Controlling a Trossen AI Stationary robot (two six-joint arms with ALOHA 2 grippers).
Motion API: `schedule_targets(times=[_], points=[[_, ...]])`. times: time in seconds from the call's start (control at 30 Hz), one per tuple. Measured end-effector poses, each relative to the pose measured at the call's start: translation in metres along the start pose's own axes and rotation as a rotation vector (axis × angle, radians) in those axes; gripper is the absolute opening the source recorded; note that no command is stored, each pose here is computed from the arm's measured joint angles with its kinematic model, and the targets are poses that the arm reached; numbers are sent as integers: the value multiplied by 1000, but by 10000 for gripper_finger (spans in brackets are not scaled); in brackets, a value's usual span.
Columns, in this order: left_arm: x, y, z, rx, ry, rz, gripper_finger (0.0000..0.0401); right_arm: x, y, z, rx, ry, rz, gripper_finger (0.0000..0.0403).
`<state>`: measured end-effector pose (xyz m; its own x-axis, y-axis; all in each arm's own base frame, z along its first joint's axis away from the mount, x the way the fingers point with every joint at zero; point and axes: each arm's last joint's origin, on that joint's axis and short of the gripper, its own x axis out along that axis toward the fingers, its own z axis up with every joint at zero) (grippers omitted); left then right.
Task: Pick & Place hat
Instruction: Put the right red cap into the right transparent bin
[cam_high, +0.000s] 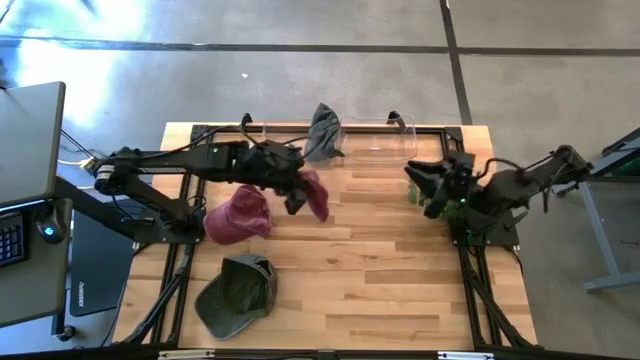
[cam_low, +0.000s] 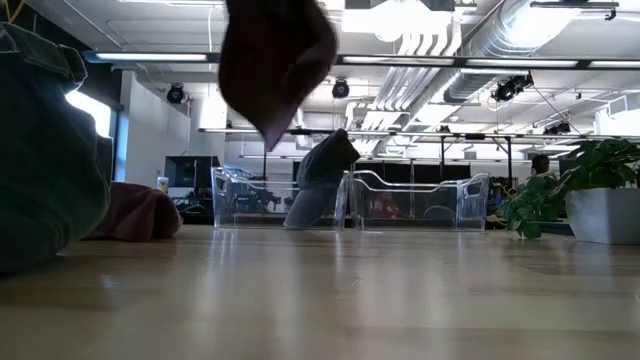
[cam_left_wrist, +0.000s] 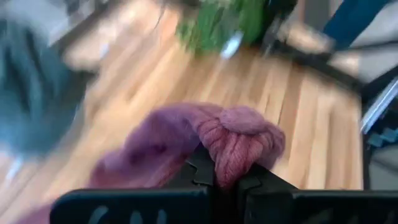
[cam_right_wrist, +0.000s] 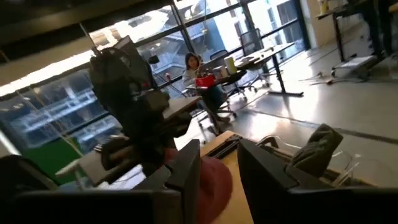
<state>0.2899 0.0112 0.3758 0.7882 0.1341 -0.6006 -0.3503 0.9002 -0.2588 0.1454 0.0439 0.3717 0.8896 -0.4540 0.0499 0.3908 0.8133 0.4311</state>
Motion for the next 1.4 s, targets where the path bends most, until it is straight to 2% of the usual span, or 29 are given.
schedule_targets(times=[0.13,0.2,0.3,0.5,0.6,0.7,0.77,0.97,1.07,1.27,1.4], points=[[16,-5,4,-28,8,-19,3,-2,-3,3,22,30,80,116],[21,-3,-1,-27,64,14,3,3,0,-1,26,68,125,123],[22,-8,12,-35,-14,10,3,16,6,-16,21,158,186,137],[37,-9,11,-30,12,43,3,48,15,-53,19,384,292,182],[40,-9,9,-32,33,39,3,66,14,-70,-35,467,321,213],[48,-12,12,-36,17,7,3,83,14,-77,-138,502,295,237],[53,-10,7,-34,58,14,3,95,18,-74,-221,494,272,247],[59,-11,5,-57,73,16,3,128,33,-65,-487,524,133,252],[59,-11,6,-65,64,11,3,142,41,-67,-551,555,121,253],[59,-11,6,-83,67,11,3,160,45,-83,-665,616,11,251],[58,-11,6,-86,69,0,3,163,43,-85,-693,599,-49,220]])
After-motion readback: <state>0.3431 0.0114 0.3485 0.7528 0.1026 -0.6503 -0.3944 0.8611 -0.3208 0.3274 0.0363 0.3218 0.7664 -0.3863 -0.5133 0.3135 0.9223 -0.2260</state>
